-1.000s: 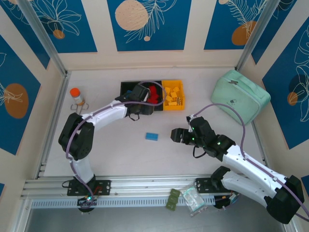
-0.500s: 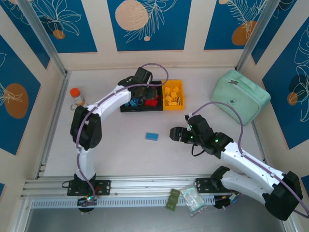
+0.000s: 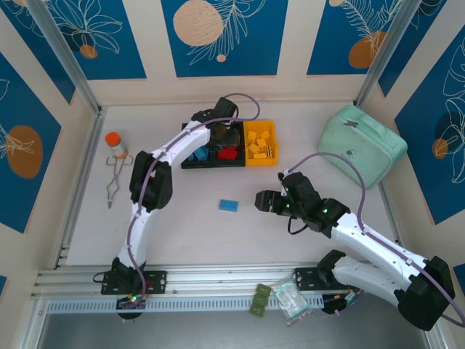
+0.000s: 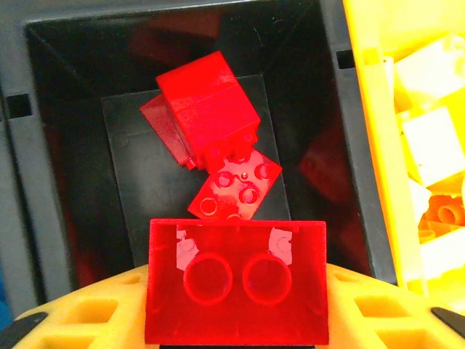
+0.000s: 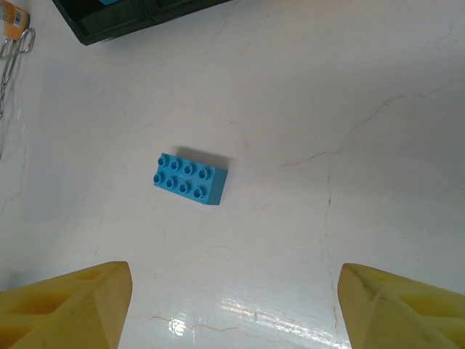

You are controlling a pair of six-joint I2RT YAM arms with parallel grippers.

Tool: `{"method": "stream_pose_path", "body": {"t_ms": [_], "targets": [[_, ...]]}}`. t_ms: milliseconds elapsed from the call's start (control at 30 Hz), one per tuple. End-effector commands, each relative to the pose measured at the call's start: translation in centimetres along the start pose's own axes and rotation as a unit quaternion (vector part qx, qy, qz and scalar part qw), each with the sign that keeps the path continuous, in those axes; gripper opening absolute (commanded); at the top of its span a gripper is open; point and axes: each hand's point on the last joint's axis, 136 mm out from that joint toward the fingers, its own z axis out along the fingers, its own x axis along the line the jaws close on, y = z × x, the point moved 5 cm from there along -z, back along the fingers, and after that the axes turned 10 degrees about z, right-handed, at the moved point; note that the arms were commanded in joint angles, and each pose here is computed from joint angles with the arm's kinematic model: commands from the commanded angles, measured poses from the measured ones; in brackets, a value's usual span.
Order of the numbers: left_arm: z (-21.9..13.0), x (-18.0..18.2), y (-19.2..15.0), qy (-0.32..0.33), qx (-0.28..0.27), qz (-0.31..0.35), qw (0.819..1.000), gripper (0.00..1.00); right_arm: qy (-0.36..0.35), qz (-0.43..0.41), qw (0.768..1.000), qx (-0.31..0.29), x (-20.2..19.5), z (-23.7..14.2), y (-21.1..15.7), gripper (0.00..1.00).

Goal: Sort the legos into containers by color
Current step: Place the lego in the container.

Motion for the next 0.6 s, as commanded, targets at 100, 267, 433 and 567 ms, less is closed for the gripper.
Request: {"method": "stream_pose_path", "body": {"t_ms": [100,267,433,567], "targets": [[1.6,0.3,-0.5,-0.001,0.026,-0.003,1.0,0.49,0.004,0.006,1.0,-0.009,0.3,-0.5,0.6,0.75],[2.2,0.1,-0.4,-0.008,0.028,-0.001,1.0,0.53,0.005,0.006,1.0,-0.009,0.3,-0.5,0.7,0.75],[1.6,-0.3,-0.1,-0.013,0.023,0.001,1.0,0.64,0.005,0.008,1.0,-0.01,0.3,-0.4,0.7,0.75],[0.5,-0.6,0.2,-0.013,0.017,0.005,1.0,0.66,0.006,0.01,1.0,-0.007,0.3,-0.2,0.6,0.75]]}}
